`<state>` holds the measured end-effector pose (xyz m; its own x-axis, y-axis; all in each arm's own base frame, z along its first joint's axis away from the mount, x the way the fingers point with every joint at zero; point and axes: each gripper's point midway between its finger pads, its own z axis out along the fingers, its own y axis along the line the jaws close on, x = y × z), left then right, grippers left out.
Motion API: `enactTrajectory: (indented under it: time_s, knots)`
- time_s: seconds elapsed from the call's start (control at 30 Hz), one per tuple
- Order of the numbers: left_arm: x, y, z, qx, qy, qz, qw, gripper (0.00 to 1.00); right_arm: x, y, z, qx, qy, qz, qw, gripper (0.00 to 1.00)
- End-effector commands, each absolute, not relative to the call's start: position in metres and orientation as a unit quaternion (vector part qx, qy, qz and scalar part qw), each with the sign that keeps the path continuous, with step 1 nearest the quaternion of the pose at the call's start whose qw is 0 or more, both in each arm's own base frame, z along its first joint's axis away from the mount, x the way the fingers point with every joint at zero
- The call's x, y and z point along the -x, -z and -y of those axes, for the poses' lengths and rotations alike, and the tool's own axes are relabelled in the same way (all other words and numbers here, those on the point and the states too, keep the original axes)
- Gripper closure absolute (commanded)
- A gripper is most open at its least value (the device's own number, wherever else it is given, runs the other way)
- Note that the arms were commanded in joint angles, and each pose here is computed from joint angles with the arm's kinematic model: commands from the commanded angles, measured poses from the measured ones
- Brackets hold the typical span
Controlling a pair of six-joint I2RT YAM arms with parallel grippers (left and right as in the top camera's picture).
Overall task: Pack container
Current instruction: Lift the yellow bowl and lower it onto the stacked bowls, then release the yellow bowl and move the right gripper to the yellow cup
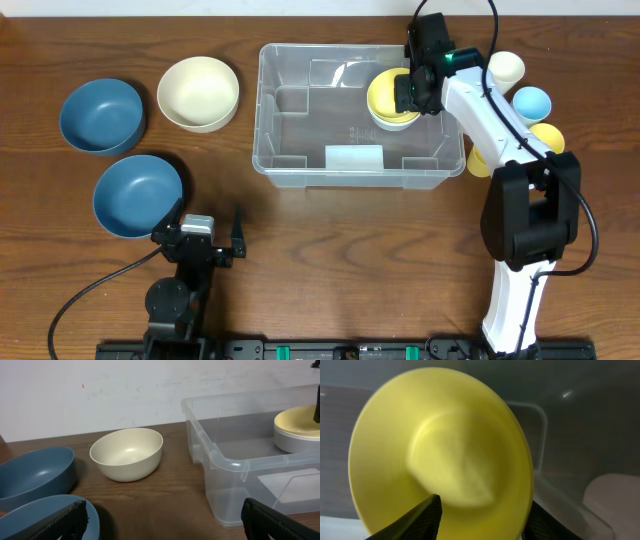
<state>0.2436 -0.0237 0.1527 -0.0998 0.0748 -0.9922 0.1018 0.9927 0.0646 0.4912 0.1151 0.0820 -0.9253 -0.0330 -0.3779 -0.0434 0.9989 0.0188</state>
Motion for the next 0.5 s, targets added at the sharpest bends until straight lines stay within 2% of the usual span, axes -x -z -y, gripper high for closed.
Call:
enactTrajectory:
  time_s: [0.0, 0.17, 0.47]
  knots:
    - [-0.243, -0.137, 0.021, -0.059, 0.001, -0.758, 0.65, 0.02, -0.498, -0.101, -0.124, 0.037, -0.019, -0.977, 0.209, 0.48]
    - [-0.243, -0.137, 0.021, -0.059, 0.001, -0.758, 0.65, 0.02, -0.503, -0.116, -0.125, 0.039, -0.02, -0.975, 0.22, 0.49]
    - [-0.243, -0.137, 0.021, -0.059, 0.001, -0.758, 0.65, 0.02, -0.5, -0.115, -0.124, 0.043, -0.018, -0.976, 0.213, 0.5]
